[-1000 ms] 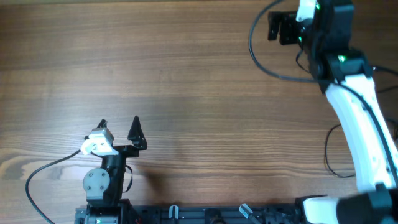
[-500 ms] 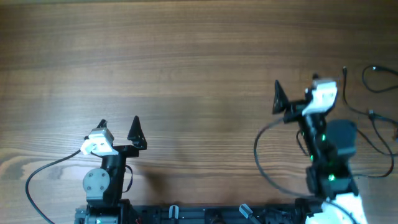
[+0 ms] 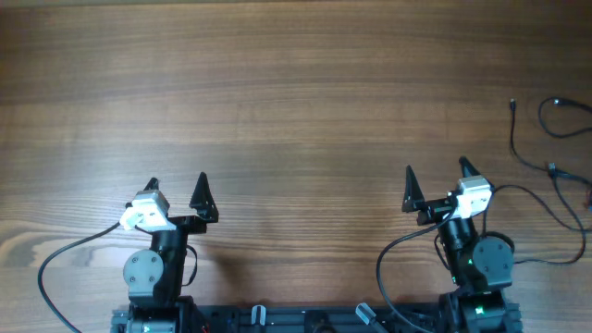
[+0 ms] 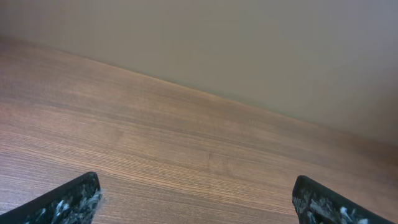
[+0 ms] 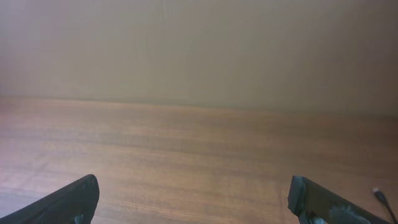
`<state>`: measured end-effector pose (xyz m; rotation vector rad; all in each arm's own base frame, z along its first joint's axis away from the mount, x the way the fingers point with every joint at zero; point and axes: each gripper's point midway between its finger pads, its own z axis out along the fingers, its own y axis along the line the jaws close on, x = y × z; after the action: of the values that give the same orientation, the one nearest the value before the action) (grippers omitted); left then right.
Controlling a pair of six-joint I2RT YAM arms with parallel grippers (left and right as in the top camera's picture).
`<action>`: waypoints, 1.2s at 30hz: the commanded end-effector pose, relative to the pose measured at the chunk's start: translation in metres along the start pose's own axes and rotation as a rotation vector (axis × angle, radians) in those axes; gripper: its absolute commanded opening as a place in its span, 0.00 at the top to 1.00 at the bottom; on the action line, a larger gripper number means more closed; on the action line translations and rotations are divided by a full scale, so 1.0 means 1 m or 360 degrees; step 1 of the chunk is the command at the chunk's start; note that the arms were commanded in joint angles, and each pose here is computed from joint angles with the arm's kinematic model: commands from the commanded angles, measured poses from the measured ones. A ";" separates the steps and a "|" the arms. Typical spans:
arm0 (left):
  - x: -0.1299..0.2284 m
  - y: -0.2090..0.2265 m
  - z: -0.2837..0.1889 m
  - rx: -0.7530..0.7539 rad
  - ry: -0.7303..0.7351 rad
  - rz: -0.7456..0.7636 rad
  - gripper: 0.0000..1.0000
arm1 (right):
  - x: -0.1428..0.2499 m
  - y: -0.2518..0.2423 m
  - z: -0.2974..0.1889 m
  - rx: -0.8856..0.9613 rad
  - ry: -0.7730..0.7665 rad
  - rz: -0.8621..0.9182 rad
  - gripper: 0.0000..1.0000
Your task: Untangle cables
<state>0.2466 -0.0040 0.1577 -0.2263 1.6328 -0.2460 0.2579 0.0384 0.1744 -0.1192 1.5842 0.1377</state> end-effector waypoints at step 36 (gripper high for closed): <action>0.001 -0.001 0.000 0.0004 0.0007 0.0021 0.00 | 0.000 0.003 -0.014 -0.0020 -0.0027 -0.0059 0.00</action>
<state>0.2466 -0.0040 0.1574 -0.2265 1.6339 -0.2459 0.2449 0.0373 0.1717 -0.1360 1.5814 0.1252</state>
